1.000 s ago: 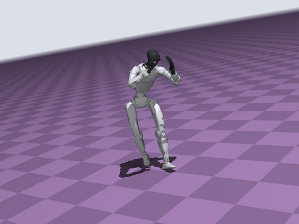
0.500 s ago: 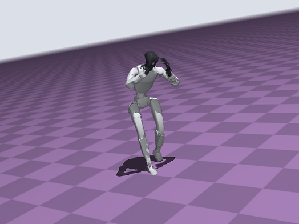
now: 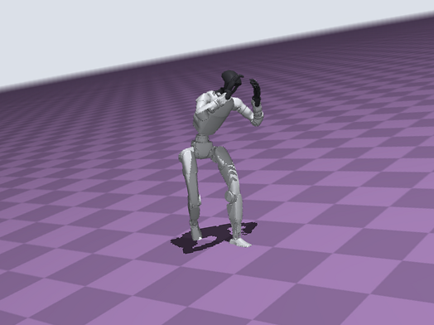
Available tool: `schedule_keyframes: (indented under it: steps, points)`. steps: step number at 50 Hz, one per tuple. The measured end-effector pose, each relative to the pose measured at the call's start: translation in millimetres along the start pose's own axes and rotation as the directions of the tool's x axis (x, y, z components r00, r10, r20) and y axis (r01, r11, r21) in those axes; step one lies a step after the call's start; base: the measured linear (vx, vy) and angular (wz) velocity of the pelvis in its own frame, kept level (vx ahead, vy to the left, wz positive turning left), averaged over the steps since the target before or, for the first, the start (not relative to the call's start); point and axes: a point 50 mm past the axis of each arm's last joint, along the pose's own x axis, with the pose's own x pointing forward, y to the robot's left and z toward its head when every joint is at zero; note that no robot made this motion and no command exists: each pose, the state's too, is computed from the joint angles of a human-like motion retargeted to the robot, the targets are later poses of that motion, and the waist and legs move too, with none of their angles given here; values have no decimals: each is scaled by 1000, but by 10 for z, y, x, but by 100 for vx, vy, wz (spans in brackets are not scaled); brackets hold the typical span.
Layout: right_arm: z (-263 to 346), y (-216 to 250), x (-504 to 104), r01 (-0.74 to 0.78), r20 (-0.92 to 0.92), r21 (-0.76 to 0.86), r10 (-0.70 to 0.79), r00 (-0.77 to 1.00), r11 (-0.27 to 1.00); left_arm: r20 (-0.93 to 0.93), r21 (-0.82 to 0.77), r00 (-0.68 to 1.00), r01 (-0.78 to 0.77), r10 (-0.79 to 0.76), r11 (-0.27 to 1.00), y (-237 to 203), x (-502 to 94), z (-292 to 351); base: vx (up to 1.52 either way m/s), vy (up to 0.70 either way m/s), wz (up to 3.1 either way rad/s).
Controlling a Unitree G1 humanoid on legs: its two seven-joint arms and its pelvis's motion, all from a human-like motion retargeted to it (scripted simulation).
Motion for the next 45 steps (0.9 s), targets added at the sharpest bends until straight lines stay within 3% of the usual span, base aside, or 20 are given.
schedule_keyframes:
  steps: [11,20,22,28,40,45]
  points:
    - [-5,-7,99,-68,65,-150,78,995,986,60,-66,998,0,3,998,-153,44,-8,83,11,158]
    - [-76,20,77,-103,50,-245,119,992,964,2,-72,1000,-13,13,997,-172,-49,-143,92,-33,128]
    - [-7,41,65,-95,46,-104,100,994,990,-21,-75,999,-25,24,997,-130,-88,-128,95,16,72]
    - [-9,53,45,-81,15,-29,81,997,996,-62,-37,998,-34,32,999,-49,-148,-82,89,-7,11]
    - [8,2,-15,-2,27,-105,4,1000,995,-80,-107,996,-51,43,993,-32,-152,-114,86,1,-13]
    - [-25,14,-42,-55,10,-152,57,998,987,-69,-158,996,-72,61,985,-83,-107,-123,81,30,104]
